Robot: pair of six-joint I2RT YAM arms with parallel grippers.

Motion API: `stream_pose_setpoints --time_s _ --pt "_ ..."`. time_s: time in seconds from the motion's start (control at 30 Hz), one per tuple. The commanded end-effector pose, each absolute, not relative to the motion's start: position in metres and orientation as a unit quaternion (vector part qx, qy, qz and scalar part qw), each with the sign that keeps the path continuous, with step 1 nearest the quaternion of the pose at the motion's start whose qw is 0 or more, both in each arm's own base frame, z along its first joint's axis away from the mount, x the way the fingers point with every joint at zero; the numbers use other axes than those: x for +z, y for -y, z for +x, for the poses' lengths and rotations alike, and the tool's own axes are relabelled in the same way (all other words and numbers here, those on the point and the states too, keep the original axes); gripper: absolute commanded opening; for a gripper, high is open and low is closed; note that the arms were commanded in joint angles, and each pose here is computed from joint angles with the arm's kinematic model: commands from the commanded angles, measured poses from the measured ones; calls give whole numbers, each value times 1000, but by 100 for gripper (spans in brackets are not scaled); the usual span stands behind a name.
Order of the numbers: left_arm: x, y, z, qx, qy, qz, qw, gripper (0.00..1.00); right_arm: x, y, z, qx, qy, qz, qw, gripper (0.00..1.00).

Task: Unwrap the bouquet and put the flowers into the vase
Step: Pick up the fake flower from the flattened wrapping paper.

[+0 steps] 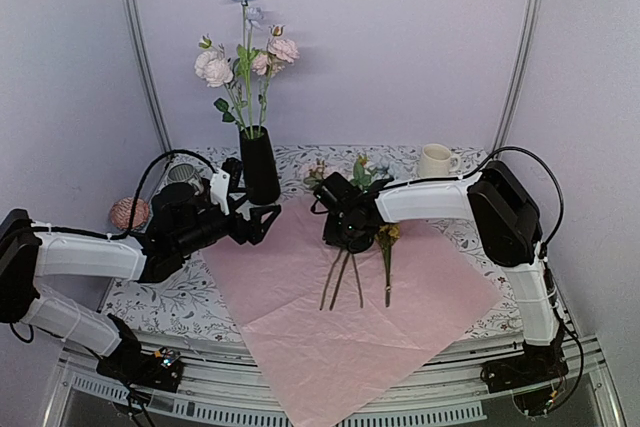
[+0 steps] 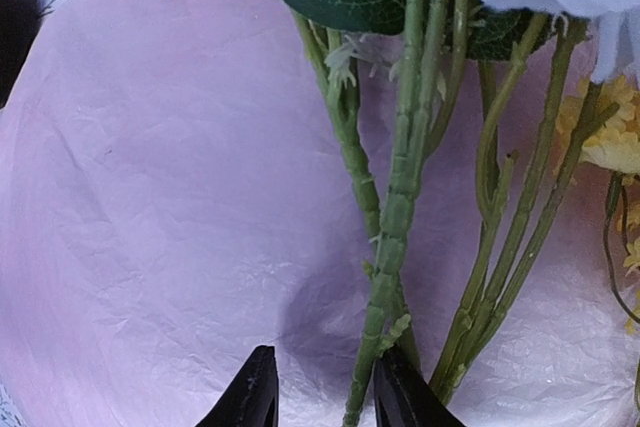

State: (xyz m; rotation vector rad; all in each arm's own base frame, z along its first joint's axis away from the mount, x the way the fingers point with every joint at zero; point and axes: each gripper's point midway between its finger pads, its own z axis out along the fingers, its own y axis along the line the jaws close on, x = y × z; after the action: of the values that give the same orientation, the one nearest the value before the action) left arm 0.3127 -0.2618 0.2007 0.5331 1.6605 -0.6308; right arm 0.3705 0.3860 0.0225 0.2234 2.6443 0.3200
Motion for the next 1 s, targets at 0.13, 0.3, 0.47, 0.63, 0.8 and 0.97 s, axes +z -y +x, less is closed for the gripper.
stream_pose_setpoints --time_s 0.13,0.3,0.47,0.63,0.8,0.97 --pt "206 269 309 -270 -710 241 604 93 1 -375 368 85 -969 95 213 28" --pt "207 270 308 -268 -709 243 605 93 2 -375 368 85 -968 96 213 22" --pt "207 270 308 -267 -709 244 606 93 22 -363 368 82 -962 123 229 3" --pt "206 272 307 -267 -709 247 604 93 80 -365 373 149 -939 128 283 3" --pt "206 274 307 -266 -709 249 604 93 148 -374 368 240 -902 73 352 3" --pt "207 275 306 -266 -708 251 604 93 185 -378 354 304 -863 2 404 3"
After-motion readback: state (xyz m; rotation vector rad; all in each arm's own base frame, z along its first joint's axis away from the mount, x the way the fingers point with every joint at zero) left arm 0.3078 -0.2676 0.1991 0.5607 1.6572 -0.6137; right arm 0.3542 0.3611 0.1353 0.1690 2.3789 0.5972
